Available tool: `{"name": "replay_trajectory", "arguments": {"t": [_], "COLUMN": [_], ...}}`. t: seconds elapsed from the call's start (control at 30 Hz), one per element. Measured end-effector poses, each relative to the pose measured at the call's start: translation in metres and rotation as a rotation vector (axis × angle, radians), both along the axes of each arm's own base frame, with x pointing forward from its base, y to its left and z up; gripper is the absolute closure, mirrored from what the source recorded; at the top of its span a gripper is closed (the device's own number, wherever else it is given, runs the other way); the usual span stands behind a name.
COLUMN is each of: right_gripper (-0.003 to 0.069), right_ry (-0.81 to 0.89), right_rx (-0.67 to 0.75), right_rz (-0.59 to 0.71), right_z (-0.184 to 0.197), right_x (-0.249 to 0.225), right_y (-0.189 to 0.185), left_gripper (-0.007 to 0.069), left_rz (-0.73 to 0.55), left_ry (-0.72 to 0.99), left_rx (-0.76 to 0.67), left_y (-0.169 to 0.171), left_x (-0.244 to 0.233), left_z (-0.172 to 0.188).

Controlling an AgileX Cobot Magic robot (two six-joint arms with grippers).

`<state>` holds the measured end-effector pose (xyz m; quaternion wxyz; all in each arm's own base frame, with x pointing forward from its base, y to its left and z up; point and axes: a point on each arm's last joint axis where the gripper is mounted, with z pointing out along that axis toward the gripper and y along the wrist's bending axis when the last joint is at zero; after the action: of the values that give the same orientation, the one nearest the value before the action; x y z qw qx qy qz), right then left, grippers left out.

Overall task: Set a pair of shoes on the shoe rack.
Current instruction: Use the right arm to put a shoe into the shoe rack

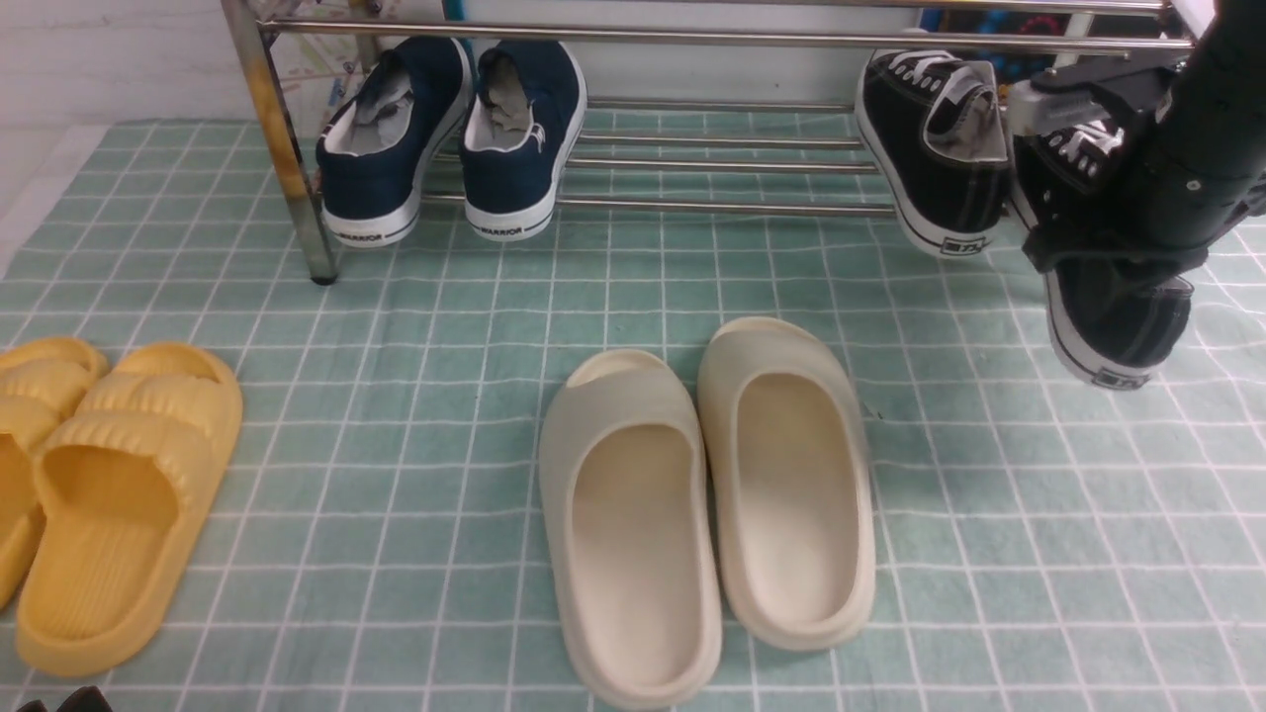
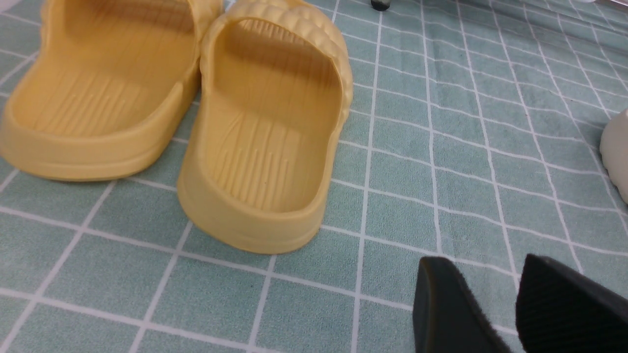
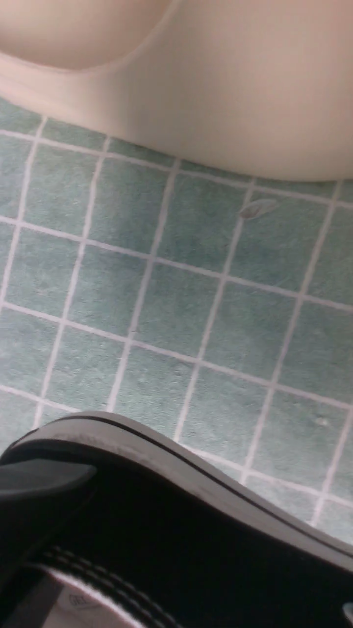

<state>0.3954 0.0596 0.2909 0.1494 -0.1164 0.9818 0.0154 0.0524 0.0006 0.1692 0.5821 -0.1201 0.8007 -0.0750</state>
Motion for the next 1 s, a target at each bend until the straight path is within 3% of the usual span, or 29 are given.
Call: {"name": "replay_trajectory", "arguments": {"t": [0.5,1.0], "right_gripper": [0.0636,0.0636], "right_ry": [-0.086,-0.118], "right_rx": [0.014,-0.010], "right_rz": [-0.034,0.071], "right_z": [0.003,-0.005], "right_x": [0.056,0.091], "right_y": [-0.005,-0.003], "left_gripper": [0.0387,0.0387], "left_rz": [0.000,0.000], "left_ry": [0.000,0.000], "left_rx": [0.000,0.000], "left_y": [0.000,0.000], "left_x": [0.000,0.000], "left_z": [0.000,0.000]}}
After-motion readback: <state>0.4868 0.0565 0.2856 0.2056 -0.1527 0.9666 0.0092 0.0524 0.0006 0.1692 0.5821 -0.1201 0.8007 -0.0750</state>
